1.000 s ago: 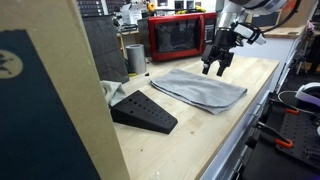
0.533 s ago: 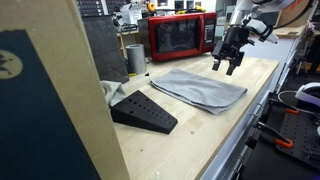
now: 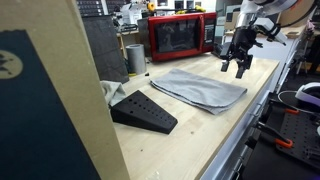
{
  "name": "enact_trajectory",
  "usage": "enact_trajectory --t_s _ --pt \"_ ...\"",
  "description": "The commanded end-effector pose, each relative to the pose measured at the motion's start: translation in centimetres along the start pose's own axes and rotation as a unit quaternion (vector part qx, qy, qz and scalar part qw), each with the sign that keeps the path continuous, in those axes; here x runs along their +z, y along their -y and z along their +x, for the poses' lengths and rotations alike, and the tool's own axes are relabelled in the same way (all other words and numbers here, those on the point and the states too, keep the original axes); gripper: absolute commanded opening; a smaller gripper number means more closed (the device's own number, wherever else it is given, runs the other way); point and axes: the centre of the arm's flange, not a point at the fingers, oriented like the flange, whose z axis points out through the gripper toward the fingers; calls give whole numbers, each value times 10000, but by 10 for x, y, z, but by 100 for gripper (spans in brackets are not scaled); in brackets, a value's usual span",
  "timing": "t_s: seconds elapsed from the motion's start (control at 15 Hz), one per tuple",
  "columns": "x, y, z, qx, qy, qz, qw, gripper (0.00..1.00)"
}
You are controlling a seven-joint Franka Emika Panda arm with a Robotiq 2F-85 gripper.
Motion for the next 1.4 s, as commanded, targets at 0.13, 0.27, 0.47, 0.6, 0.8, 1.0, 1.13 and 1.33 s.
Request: enact_trajectory --t_s 0.13,0.27,0.47,0.6,0.8,1.0,1.13,1.33 --pt "2 -18 -13 -102 128 -61 9998 100" --pt "10 -22 -14 -173 260 -126 9994 100" --pt "23 -31 -14 -191 361 -378 9985 100" --pt "31 -35 -14 -208 487 -475 9975 100" --pt "39 -37 -14 -253 596 -496 9967 100" --pt "44 -37 -14 -393 628 -447 9962 100" --pt "45 -36 -13 -459 609 -416 9962 100" --pt "47 -36 -11 -478 577 -335 9966 100"
